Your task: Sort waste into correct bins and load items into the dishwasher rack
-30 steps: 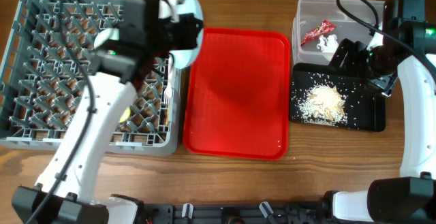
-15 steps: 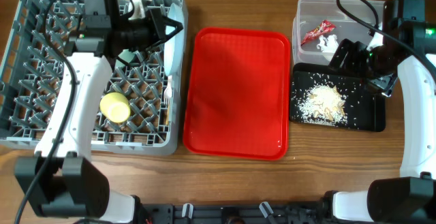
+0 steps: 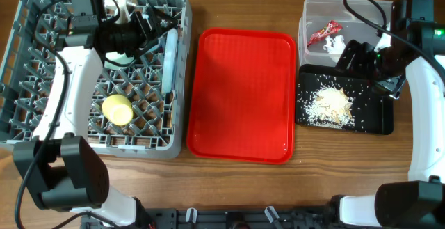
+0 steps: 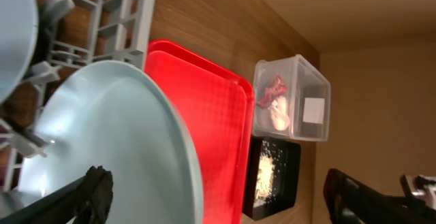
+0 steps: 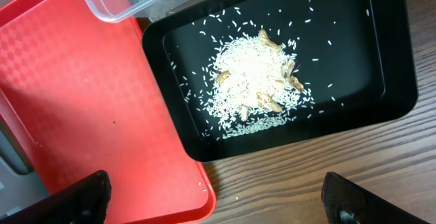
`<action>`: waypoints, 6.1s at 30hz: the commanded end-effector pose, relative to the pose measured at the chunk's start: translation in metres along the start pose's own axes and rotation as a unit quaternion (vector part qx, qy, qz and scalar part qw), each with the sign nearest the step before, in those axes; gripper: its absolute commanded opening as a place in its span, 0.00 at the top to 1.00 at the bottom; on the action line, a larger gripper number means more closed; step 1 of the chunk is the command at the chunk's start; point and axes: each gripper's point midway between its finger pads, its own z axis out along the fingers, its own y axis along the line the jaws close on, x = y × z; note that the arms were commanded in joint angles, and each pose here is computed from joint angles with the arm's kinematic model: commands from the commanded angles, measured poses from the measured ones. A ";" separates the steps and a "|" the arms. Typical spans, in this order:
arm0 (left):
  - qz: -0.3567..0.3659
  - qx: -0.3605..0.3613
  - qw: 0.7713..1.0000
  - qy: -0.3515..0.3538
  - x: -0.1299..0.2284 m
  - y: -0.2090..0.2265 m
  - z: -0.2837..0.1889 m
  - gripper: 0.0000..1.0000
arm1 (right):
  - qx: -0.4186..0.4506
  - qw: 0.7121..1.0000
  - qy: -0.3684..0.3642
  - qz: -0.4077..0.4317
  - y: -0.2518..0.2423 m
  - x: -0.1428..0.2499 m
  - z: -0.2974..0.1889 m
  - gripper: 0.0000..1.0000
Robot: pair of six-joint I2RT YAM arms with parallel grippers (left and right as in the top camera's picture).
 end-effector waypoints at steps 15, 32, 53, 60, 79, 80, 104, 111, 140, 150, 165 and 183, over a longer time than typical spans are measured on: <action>0.054 -0.332 0.939 -0.065 0.017 0.061 -0.063 0.00 | -0.162 0.961 -0.101 -0.202 0.115 -0.021 -0.013 0.00; 0.045 -0.342 0.938 0.036 0.098 0.059 -0.100 0.00 | -0.099 0.976 -0.100 -0.165 0.069 0.039 0.009 0.02; 0.206 -0.188 0.936 -0.214 0.166 0.011 -0.167 0.00 | -0.142 0.922 -0.322 -0.160 0.017 0.094 -0.065 0.00; 0.201 -0.193 0.938 -0.205 0.169 0.014 -0.165 0.00 | -0.132 0.931 -0.301 -0.160 0.017 0.093 -0.054 0.00; 0.201 -0.193 0.938 -0.204 0.170 0.015 -0.165 0.00 | -0.166 0.844 -0.465 -0.211 0.021 0.085 -0.078 0.00; 0.201 -0.193 0.938 -0.204 0.170 0.015 -0.165 0.00 | -0.175 0.830 -0.487 -0.208 0.021 0.086 -0.079 0.00; 0.201 -0.193 0.938 -0.204 0.170 0.015 -0.165 0.00 | -0.198 0.743 -0.590 -0.247 0.018 0.095 0.022 0.00; 0.201 -0.193 0.938 -0.204 0.170 0.015 -0.165 0.00 | -0.198 0.742 -0.592 -0.245 0.018 0.095 0.020 0.00; 0.199 -0.229 0.931 -0.203 0.171 0.030 -0.169 0.00 | -0.198 0.743 -0.591 -0.245 0.018 0.095 0.021 0.00; 0.195 -0.189 0.912 -0.309 0.178 0.080 -0.138 0.00 | -0.198 0.743 -0.591 -0.245 0.018 0.095 0.021 0.00; 0.332 -0.115 0.800 -0.487 0.146 0.071 -0.136 0.00 | -0.198 0.743 -0.591 -0.245 0.018 0.095 0.021 0.00; 0.313 -0.137 0.828 -0.445 0.154 0.092 -0.119 0.00 | -0.198 0.743 -0.591 -0.245 0.018 0.095 0.021 0.00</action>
